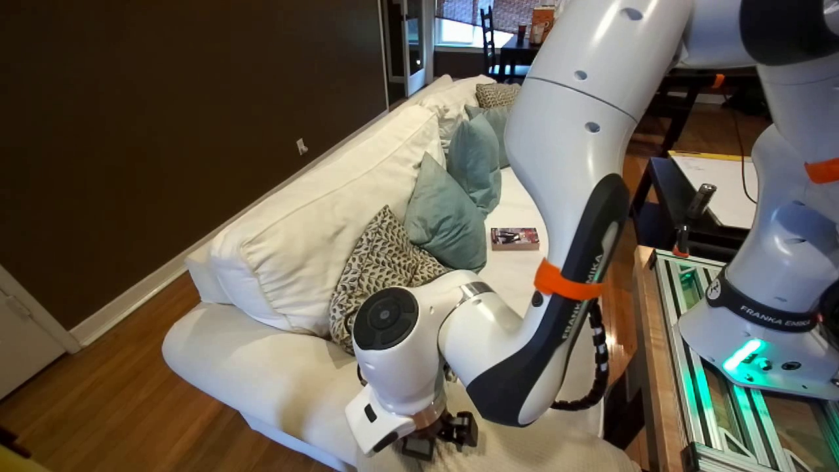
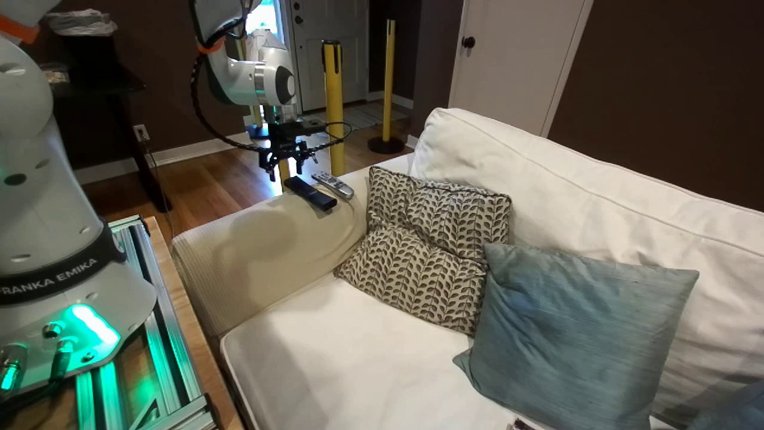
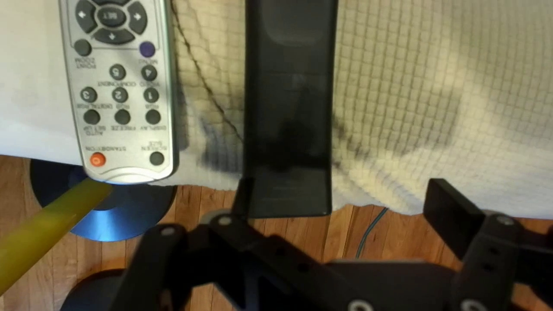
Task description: Put the remote upright
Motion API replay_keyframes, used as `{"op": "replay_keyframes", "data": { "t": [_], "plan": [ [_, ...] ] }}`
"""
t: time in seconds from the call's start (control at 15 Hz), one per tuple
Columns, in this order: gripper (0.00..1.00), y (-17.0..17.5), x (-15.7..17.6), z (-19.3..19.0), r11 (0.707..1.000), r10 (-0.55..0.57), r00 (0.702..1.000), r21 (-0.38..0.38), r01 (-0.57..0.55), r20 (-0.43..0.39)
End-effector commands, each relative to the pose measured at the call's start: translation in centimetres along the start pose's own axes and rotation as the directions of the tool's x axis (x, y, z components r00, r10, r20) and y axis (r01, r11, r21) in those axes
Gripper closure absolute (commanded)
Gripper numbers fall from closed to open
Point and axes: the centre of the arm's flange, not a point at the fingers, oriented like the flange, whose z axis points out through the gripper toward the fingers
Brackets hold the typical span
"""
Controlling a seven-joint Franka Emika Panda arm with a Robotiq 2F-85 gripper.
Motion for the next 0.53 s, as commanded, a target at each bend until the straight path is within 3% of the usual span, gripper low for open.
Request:
{"op": "replay_keyframes", "data": {
  "t": [0.0, 0.47],
  "plan": [
    [0.0, 1.0, 0.7, 1.9, 1.0, -0.005, 1.0, -0.02, 0.005, 0.002],
    [0.0, 1.7, 1.1, 3.5, 1.0, -0.016, 1.0, -0.016, 0.016, 0.014]
  ]
}}
